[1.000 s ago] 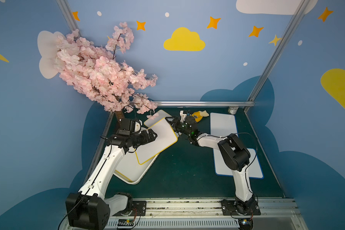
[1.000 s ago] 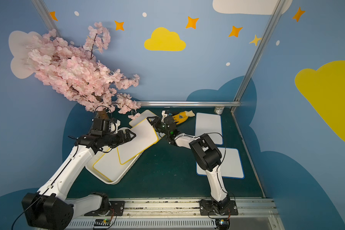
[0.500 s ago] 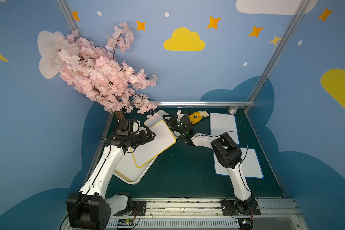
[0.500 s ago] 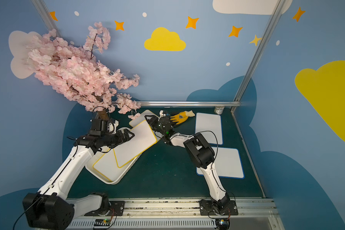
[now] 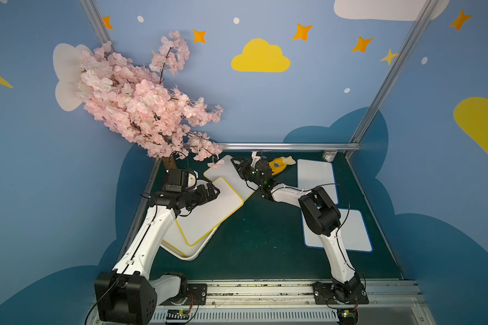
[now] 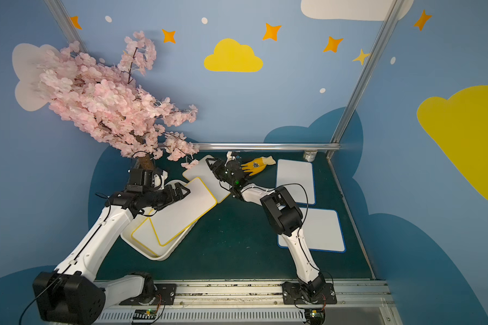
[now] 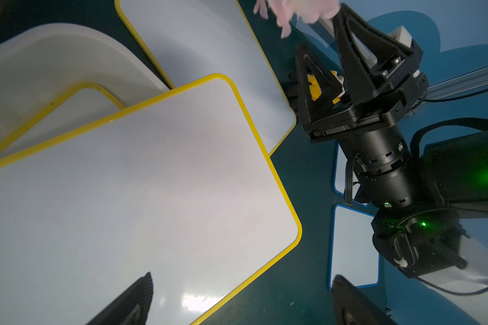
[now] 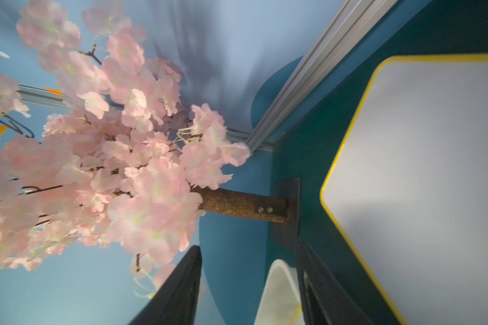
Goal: Put the whiteboard into the storage box
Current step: Place the whiteboard in the storage box.
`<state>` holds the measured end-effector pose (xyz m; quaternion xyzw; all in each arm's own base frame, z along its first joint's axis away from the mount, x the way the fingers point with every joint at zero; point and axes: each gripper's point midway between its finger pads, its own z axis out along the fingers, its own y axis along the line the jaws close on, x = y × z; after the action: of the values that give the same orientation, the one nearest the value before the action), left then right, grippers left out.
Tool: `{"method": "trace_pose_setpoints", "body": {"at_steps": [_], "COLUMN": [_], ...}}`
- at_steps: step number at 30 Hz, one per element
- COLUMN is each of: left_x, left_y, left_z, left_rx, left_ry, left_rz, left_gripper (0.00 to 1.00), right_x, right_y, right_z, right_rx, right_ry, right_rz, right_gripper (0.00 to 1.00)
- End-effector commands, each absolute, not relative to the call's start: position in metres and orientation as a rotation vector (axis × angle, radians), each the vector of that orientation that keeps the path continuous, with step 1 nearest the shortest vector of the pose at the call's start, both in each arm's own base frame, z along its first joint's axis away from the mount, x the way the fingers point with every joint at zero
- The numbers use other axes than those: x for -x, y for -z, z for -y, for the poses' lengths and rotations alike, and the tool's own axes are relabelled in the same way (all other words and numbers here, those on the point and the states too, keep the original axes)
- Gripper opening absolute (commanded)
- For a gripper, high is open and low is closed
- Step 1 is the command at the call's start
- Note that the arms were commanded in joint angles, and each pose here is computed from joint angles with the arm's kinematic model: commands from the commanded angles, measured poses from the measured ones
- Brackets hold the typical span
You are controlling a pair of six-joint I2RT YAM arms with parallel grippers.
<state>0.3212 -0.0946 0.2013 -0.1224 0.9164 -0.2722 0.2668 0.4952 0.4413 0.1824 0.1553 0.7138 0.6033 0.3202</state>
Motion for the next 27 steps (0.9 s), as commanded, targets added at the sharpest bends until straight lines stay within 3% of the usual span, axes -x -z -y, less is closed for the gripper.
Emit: {"method": "trace_pose_setpoints", "body": {"at_steps": [1, 9, 14, 27], "left_x": [-0.322, -0.322, -0.322, -0.322], "left_y": [-0.196, -0.191, -0.190, -0.190], "left_z": [0.097, 0.099, 0.098, 0.098], "left_rx": [0.328, 0.333, 0.336, 0.333], "left_ry": [0.757, 0.774, 0.767, 0.768], "left_rz": [-2.487, -2.499, -2.503, -2.505], "left_gripper": [0.99, 0.99, 0.99, 0.99], "right_x": [-0.495, -0.421, -0.373, -0.307], "right_y": [-0.189, -0.164, -0.154, -0.143], "right_z": [-0.405, -0.352, -0.340, -0.397], "right_rx": [-0.399, -0.454, -0.548, -0.522], "right_ry": [-1.462, -1.181, -1.186, -1.354], "right_rz": [-1.901, -2.090, -2.103, -2.195], "right_gripper": [0.55, 0.55, 0.55, 0.52]}}
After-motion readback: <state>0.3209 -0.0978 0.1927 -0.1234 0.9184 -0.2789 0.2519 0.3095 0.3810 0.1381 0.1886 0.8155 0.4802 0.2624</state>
